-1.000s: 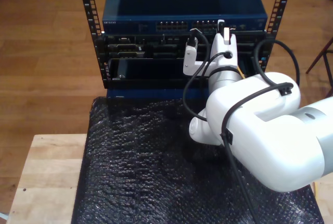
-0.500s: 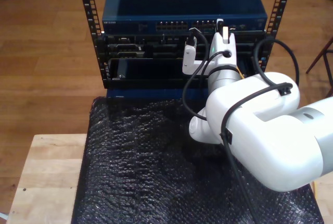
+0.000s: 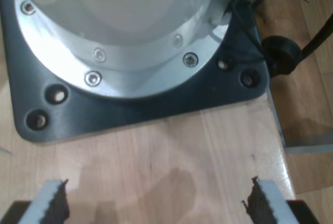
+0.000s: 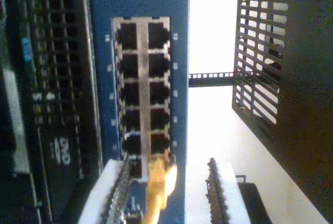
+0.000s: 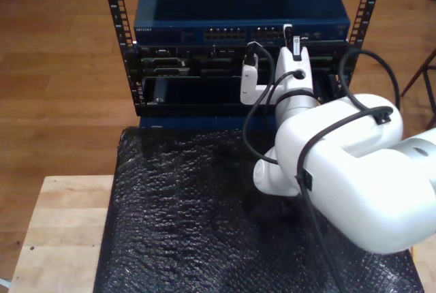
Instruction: Grab the cable and plug it in
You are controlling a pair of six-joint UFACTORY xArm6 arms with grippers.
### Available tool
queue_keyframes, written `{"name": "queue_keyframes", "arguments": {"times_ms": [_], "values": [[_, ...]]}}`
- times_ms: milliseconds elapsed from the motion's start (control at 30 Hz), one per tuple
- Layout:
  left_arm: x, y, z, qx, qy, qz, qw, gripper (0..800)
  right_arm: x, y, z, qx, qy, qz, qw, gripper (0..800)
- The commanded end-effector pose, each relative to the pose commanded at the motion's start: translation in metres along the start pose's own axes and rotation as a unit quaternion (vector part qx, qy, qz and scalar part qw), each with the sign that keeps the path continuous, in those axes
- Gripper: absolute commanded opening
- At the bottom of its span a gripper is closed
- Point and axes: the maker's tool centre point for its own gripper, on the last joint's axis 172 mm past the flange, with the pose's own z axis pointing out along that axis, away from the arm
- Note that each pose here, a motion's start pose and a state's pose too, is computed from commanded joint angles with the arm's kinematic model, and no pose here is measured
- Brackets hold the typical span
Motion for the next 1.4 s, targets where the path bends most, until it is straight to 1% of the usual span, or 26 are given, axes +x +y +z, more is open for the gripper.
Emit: {"name": "queue_keyframes", "arguments": {"times_ms": [133, 233, 300, 467, 633, 667, 833, 1000, 1133, 1200, 1333, 1400], "values": [[0.0, 0.0, 0.0, 0.0, -0.001, 0.0, 1.0, 800, 0.0, 0.013, -0.016, 0.007, 0.006, 0.0, 1.0, 413], [0.0, 0.0, 0.0, 0.0, 0.0, 0.0, 1.0, 800, -0.003, 0.02, -0.024, 0.026, 0.011, 0.002, 1.0, 437], [0.0, 0.0, 0.0, 0.0, 0.0, 0.0, 1.0, 800, -0.006, 0.021, -0.03, 0.046, 0.015, 0.003, 0.999, 499], [0.0, 0.0, 0.0, 0.0, -0.001, 0.0, 1.0, 800, -0.011, 0.018, -0.046, 0.103, 0.028, 0.007, 0.994, 579], [0.0, 0.0, 0.0, 0.0, -0.001, 0.0, 1.0, 800, -0.019, 0.016, -0.058, 0.154, 0.037, 0.015, 0.987, 593], [0.0, 0.0, 0.0, 0.0, 0.0, 0.0, 1.0, 800, -0.024, 0.019, -0.058, 0.163, 0.036, 0.019, 0.986, 607], [0.0, 0.0, 0.0, 0.0, -0.001, 0.0, 1.0, 800, -0.074, 0.01, -0.057, 0.224, 0.011, 0.035, 0.974, 641], [0.0, 0.0, 0.0, 0.0, -0.001, 0.0, 1.0, 800, -0.12, 0.006, -0.054, 0.269, -0.006, 0.037, 0.962, 656], [0.0, 0.0, 0.0, 0.0, -0.001, 0.0, 1.0, 800, -0.158, -0.007, -0.06, 0.316, -0.011, 0.01, 0.949, 723], [0.0, 0.0, 0.0, 0.0, -0.001, 0.0, 1.0, 800, -0.172, -0.014, -0.065, 0.336, -0.014, 0.005, 0.942, 728], [0.0, 0.0, 0.0, 0.0, -0.001, 0.0, 1.0, 800, -0.212, -0.015, -0.075, 0.358, -0.028, -0.015, 0.933, 728], [0.0, 0.0, 0.0, 0.0, -0.001, 0.0, 1.0, 800, -0.23, -0.017, -0.083, 0.377, -0.027, -0.029, 0.925, 736]]}}
